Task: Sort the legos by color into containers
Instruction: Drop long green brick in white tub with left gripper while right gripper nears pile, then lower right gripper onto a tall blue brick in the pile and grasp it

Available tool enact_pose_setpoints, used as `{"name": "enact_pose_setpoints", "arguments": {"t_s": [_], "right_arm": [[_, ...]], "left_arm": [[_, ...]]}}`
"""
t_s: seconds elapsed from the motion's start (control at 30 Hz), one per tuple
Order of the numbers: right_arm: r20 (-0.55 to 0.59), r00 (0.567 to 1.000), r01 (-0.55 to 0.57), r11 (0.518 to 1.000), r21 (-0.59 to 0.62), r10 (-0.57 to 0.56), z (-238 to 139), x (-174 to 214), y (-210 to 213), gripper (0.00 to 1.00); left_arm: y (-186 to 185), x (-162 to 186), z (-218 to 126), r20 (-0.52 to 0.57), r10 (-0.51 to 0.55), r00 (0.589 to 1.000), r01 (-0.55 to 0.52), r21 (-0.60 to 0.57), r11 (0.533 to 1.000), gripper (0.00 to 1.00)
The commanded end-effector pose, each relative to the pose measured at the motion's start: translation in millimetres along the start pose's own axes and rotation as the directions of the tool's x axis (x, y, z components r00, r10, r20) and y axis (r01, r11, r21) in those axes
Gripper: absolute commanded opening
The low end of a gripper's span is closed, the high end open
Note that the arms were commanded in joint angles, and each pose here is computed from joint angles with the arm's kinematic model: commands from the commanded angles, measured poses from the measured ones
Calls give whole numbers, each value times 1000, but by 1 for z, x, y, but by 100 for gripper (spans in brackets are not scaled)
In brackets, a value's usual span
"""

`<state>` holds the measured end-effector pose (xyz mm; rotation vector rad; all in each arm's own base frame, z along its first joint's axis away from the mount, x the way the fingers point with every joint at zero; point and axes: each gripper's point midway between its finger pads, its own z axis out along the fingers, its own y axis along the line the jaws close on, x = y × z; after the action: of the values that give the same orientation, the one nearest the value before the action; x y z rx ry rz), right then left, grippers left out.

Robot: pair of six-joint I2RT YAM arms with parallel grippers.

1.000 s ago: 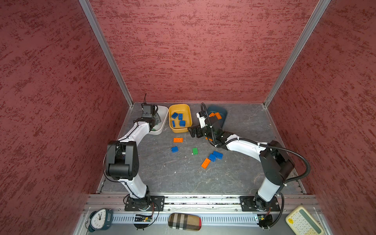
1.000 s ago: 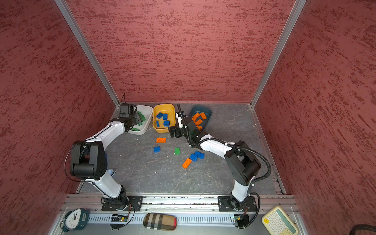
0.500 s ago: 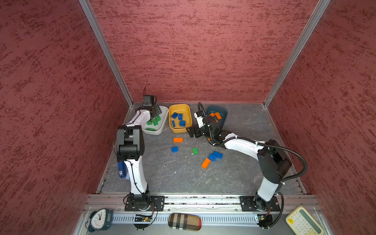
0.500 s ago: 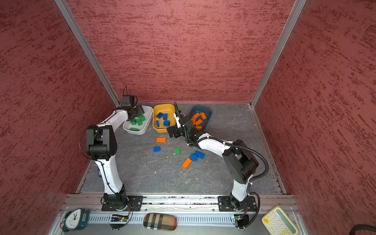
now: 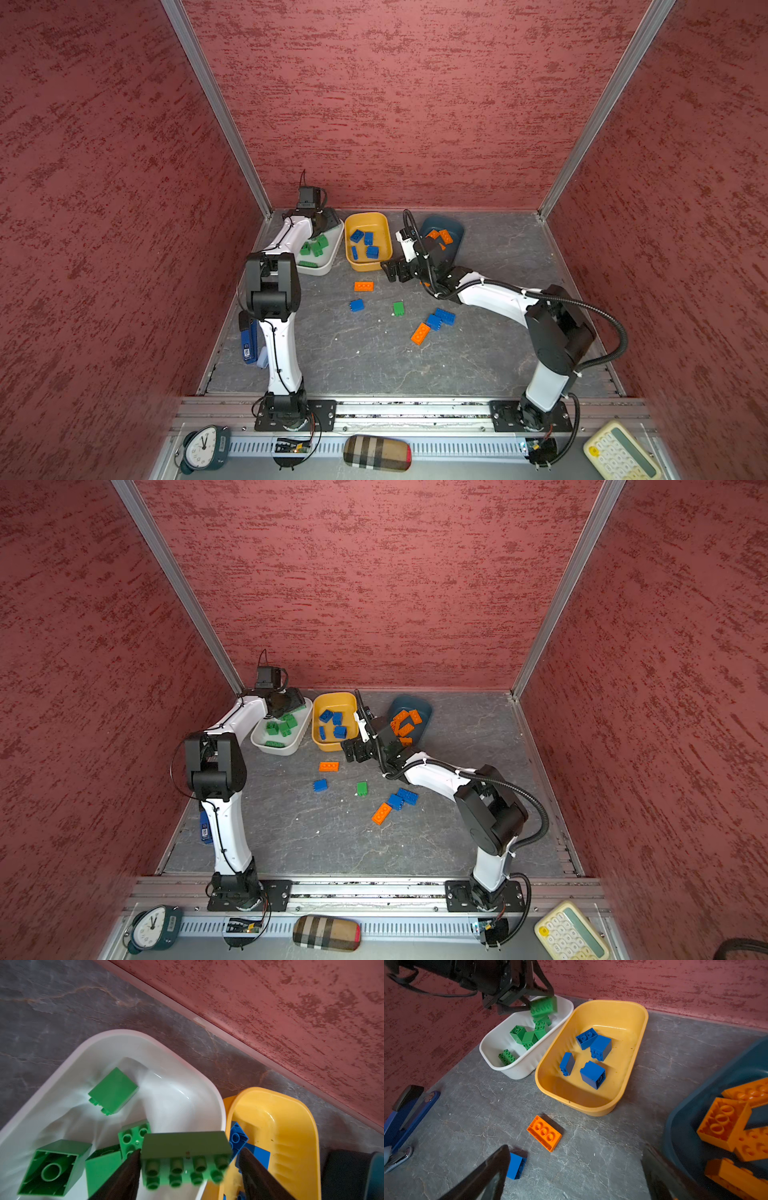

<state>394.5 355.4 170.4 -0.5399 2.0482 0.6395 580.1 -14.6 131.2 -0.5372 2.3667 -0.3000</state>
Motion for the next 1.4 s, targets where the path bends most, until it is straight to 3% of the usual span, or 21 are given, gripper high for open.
{"name": "enact_pose_setpoints", "arguments": {"t_s": [0.0, 0.1, 0.23, 0.5, 0.73, 0.9, 1.1, 1.23, 1.37], "right_arm": [[-19, 987, 159, 982, -106, -162, 4, 15, 24, 99], [-17, 963, 261, 942, -210, -270, 6, 28, 42, 99], [-16, 907, 384, 841, -381, -421, 11, 54, 73, 99], [-65, 755, 541, 675, -503, -653, 42, 98, 96, 98], [-71, 671, 557, 566, -608, -738, 56, 118, 105, 94], [-61, 644, 533, 504, -680, -763, 64, 128, 112, 94], [-44, 651, 518, 486, -704, -758, 79, 130, 121, 84], [-95, 650, 487, 510, -709, -754, 91, 138, 118, 70], [-123, 650, 461, 518, -720, -750, 94, 145, 117, 63]], "left_arm": [[-2, 8, 5, -44, -10, 999, 10, 11, 1000, 80], [-2, 4, -3, -40, -16, 999, 17, 14, 1000, 100], [-10, 1, -24, -24, -2, 1000, 3, 47, 999, 100], [-5, 10, -82, 50, -19, 999, 17, 55, 998, 99], [24, 31, -132, 108, -85, 991, 84, 11, 996, 100], [43, 68, -152, 118, -189, 975, 186, 40, 982, 99], [74, 85, -165, 116, -218, 969, 222, -20, 975, 99], [82, 87, -169, 117, -212, 970, 218, -41, 975, 99], [87, 88, -168, 117, -220, 969, 226, -46, 973, 100]]}}
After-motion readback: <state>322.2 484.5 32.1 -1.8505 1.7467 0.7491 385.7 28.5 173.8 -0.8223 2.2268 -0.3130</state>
